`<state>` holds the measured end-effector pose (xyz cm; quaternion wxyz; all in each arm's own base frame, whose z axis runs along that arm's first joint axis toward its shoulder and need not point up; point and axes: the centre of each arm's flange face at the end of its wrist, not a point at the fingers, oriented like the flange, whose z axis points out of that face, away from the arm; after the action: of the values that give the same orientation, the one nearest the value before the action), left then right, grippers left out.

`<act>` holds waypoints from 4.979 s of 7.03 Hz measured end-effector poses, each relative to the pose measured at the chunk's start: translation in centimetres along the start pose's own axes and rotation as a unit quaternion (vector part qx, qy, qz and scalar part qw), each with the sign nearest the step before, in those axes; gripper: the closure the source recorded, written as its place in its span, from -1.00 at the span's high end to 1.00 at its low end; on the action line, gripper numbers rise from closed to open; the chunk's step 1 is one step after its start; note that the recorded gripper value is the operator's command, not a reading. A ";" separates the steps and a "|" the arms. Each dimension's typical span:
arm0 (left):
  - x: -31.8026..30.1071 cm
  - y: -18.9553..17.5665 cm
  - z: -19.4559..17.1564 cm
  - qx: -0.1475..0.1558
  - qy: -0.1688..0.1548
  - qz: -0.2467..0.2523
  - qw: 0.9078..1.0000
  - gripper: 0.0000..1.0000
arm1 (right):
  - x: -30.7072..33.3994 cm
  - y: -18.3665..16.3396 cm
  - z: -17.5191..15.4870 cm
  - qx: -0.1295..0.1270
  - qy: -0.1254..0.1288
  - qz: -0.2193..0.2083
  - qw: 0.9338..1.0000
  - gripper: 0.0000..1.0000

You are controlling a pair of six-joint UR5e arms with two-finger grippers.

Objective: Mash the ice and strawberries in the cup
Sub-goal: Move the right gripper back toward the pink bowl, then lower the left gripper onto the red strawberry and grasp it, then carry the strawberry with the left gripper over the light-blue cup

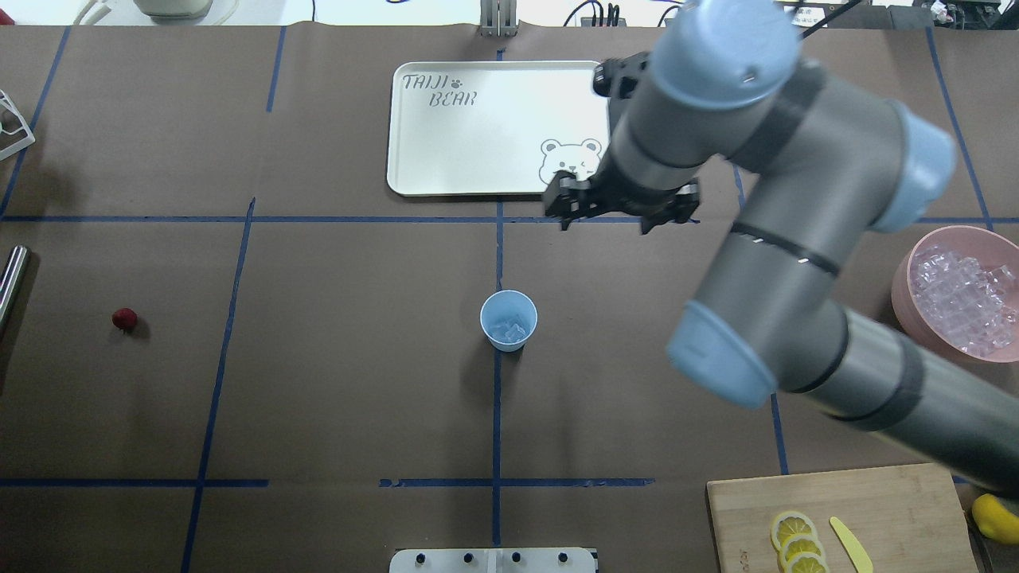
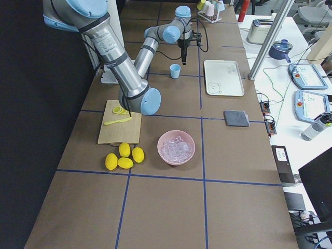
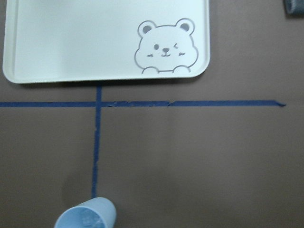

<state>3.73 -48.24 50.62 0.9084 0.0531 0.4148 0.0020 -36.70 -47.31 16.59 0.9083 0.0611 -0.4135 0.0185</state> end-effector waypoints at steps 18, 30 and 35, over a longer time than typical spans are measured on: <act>11.6 8.2 22.1 0.042 -0.043 -0.074 0.995 0.77 | 49.5 -2.7 -7.8 -0.039 0.030 -0.125 0.991 0.98; 12.3 7.7 20.3 0.051 -0.036 -0.077 0.995 -1.00 | 49.2 -2.7 -8.1 -0.036 0.028 -0.126 0.991 0.98; 29.9 3.5 8.6 0.021 -0.026 -0.126 0.992 -1.00 | 52.1 -1.2 -8.1 -0.040 0.032 -0.101 0.994 0.98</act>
<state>29.99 -44.19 34.05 0.9106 0.0192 0.3943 -0.1220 3.72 -48.34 50.45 0.9198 0.0653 -0.3766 -0.0884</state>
